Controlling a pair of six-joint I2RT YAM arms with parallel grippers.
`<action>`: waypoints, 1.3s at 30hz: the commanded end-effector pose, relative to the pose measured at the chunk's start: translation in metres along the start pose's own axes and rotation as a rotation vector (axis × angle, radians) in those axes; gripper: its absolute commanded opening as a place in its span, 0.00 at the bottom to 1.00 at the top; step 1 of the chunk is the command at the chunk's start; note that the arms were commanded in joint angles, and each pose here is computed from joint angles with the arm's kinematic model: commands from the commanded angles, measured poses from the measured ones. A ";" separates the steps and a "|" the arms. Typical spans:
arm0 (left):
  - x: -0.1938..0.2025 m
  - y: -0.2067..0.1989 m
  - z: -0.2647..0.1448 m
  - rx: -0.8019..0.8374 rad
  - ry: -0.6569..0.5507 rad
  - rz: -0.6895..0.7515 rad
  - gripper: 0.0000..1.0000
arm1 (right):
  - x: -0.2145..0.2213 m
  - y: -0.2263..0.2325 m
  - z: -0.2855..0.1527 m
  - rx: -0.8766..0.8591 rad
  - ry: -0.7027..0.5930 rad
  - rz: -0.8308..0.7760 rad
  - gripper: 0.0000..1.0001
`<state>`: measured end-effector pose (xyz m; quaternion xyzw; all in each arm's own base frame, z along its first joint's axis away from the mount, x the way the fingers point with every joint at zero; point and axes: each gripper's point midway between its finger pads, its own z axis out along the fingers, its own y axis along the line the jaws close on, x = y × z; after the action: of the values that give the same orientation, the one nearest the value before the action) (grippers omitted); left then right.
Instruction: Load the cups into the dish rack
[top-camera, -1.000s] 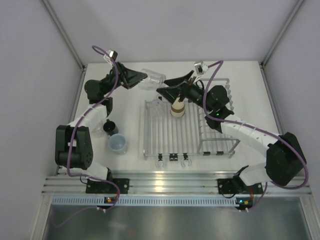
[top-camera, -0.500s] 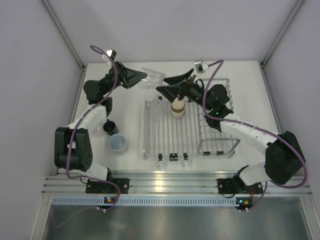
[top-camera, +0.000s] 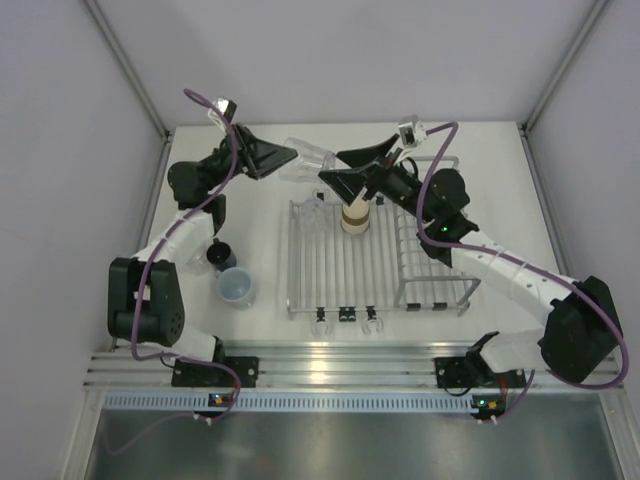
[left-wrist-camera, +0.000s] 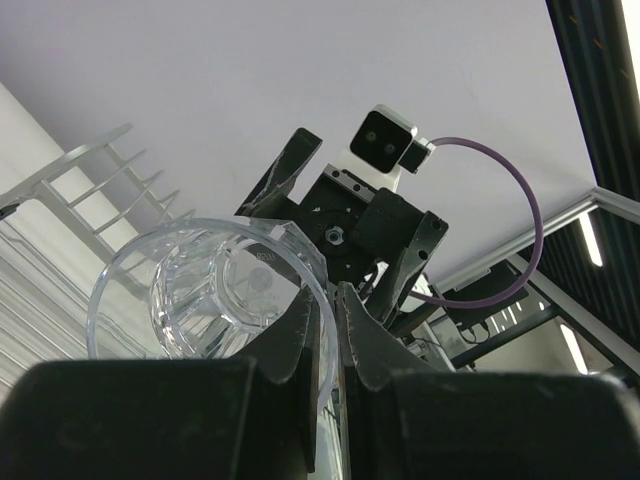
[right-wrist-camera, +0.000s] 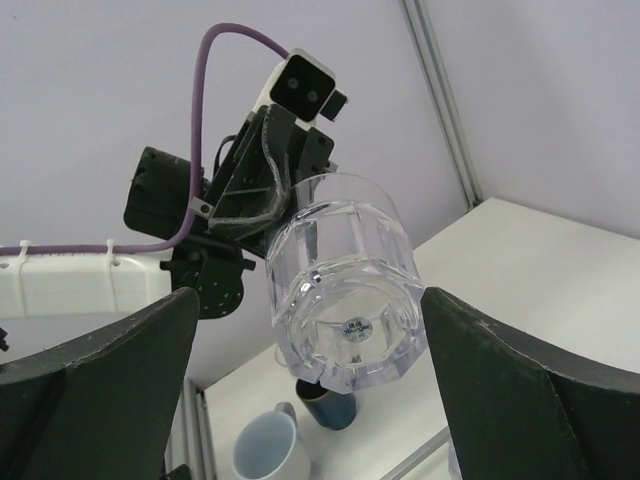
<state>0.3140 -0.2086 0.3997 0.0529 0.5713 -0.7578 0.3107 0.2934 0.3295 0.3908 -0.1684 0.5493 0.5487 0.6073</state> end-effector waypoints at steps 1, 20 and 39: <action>0.030 -0.076 -0.007 0.258 0.055 0.432 0.00 | -0.020 0.000 0.000 0.010 -0.045 -0.045 0.94; 0.030 -0.075 -0.008 0.256 0.052 0.436 0.00 | 0.002 -0.010 0.011 -0.017 -0.025 0.023 0.94; 0.030 -0.070 -0.008 0.250 0.050 0.430 0.00 | 0.011 0.006 0.038 -0.104 -0.024 0.073 0.43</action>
<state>0.3101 -0.2075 0.4016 0.0626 0.5712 -0.7552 0.3154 0.3093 0.3621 0.3670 -0.1649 0.5573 0.5831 0.5677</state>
